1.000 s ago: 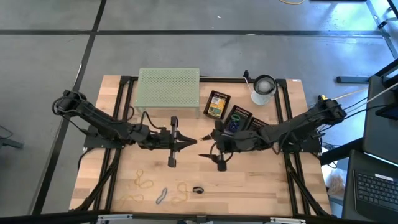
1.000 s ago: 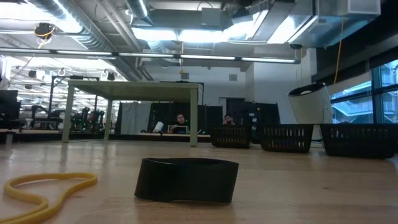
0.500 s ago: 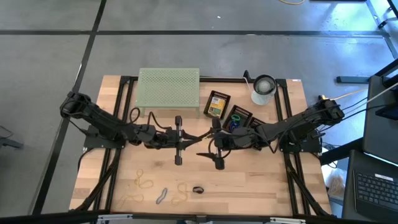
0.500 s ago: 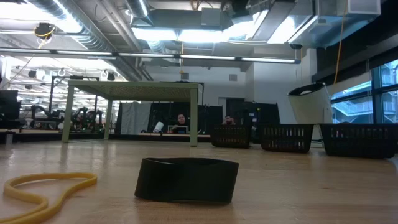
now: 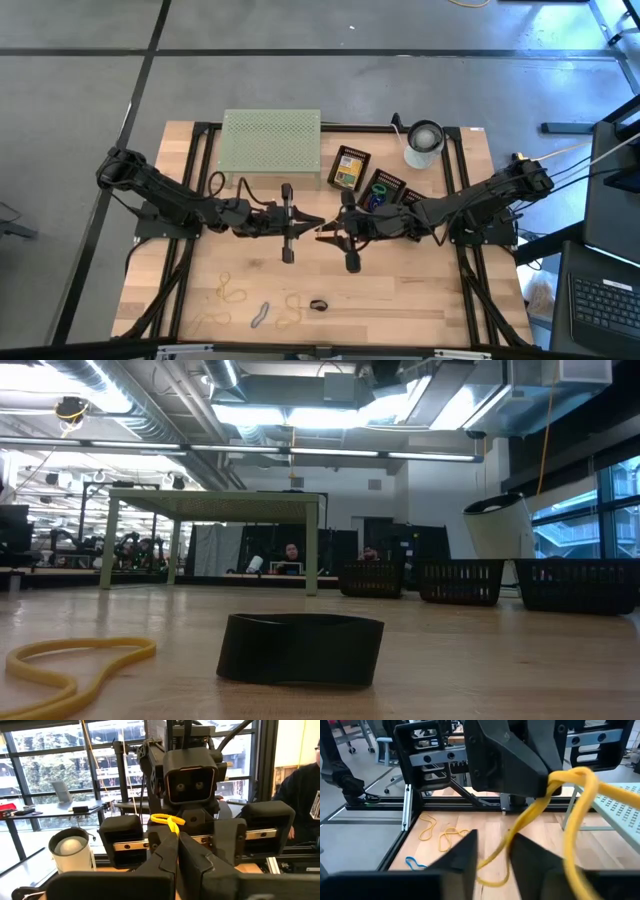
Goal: Pick & Place Office Desk Supplies
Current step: Put the yellow rubber band into the bottom black bin, then put the blue rubber band into the bottom black bin
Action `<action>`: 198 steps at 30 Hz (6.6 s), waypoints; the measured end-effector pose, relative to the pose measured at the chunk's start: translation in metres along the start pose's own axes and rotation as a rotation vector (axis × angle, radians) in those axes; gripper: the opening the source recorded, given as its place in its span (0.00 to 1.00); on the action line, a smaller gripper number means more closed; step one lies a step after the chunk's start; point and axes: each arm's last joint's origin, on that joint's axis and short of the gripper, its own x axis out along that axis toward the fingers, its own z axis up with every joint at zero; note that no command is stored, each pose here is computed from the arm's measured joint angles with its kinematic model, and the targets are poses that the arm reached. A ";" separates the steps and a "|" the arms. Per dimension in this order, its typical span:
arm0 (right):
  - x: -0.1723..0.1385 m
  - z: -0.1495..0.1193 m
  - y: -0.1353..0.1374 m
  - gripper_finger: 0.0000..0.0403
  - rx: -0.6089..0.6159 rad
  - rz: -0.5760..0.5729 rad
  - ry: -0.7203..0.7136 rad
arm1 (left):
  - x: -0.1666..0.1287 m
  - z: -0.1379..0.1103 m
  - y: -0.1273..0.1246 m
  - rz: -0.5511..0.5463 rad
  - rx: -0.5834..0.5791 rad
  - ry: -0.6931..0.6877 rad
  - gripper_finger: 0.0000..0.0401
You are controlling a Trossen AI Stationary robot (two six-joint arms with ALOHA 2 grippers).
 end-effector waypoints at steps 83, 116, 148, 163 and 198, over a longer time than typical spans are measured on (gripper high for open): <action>-0.135 -0.097 -0.053 0.48 0.408 -1.018 1.146 | -0.062 -0.072 -0.049 -0.272 -0.321 0.976 0.44; -0.111 -0.096 -0.043 0.78 0.419 -0.606 1.165 | -0.080 -0.121 -0.087 -0.628 -0.008 1.190 0.42; -0.105 -0.095 -0.041 0.78 0.452 -0.568 1.112 | -0.087 -0.156 -0.124 -0.673 0.228 1.054 0.01; -0.093 -0.090 -0.039 0.78 0.465 -0.484 0.997 | -0.065 -0.055 -0.078 -0.308 0.448 0.559 0.01; -0.022 -0.007 -0.003 0.78 -0.044 0.159 -0.111 | -0.017 0.016 -0.024 0.011 0.625 -0.066 0.01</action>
